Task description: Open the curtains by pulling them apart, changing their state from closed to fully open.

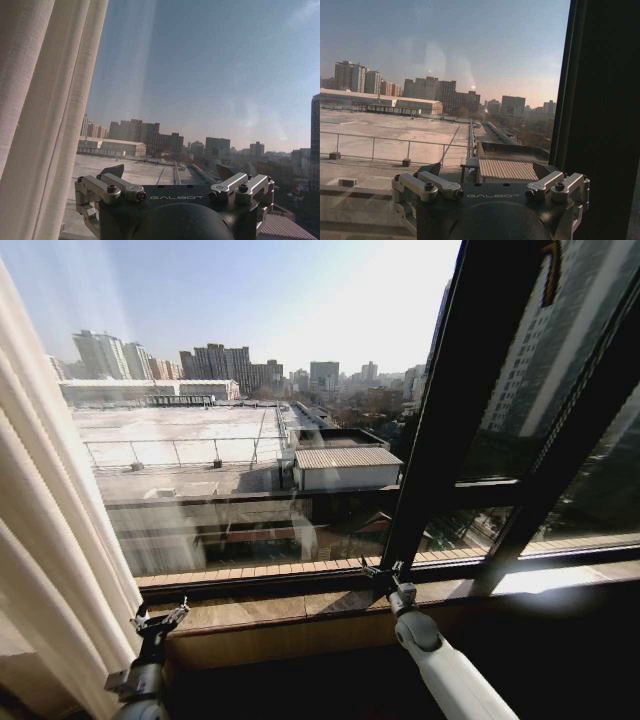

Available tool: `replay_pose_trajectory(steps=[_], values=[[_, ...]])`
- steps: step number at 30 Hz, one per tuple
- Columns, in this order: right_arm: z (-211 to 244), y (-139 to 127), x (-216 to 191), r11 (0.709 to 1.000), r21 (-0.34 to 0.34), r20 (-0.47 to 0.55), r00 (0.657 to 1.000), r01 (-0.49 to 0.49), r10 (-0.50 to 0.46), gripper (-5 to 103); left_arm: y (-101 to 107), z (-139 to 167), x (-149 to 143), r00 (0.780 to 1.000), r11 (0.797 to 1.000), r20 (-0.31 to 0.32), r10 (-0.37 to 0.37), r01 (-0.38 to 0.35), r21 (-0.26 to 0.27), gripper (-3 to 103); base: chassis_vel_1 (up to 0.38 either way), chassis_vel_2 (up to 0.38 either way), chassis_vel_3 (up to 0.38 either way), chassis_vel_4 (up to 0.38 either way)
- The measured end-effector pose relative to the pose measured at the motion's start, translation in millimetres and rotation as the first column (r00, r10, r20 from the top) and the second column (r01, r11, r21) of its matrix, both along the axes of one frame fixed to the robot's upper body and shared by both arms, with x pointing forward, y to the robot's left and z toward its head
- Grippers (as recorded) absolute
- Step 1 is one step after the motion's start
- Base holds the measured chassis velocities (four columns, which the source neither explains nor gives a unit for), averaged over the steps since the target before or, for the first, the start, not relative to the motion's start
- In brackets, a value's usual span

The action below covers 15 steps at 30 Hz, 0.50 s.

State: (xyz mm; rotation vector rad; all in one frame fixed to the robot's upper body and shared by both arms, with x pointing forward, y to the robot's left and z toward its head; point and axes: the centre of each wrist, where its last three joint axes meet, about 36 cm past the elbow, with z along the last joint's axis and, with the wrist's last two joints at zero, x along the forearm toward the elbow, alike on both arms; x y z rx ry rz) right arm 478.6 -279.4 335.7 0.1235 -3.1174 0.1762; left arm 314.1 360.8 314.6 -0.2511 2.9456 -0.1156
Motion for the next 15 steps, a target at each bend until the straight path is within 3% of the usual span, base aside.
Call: replay_pose_trajectory(steps=[15], values=[[0.0, 0.0, 0.0, 1.0, 0.0, 0.0, 1.0, 0.0, 0.0, 100, 0.9, -3.1, 2.0, 1.0, 1.0, -0.006, 0.008, -0.008, 0.005, 100, 0.0, 0.0, 0.0, 0.0]])
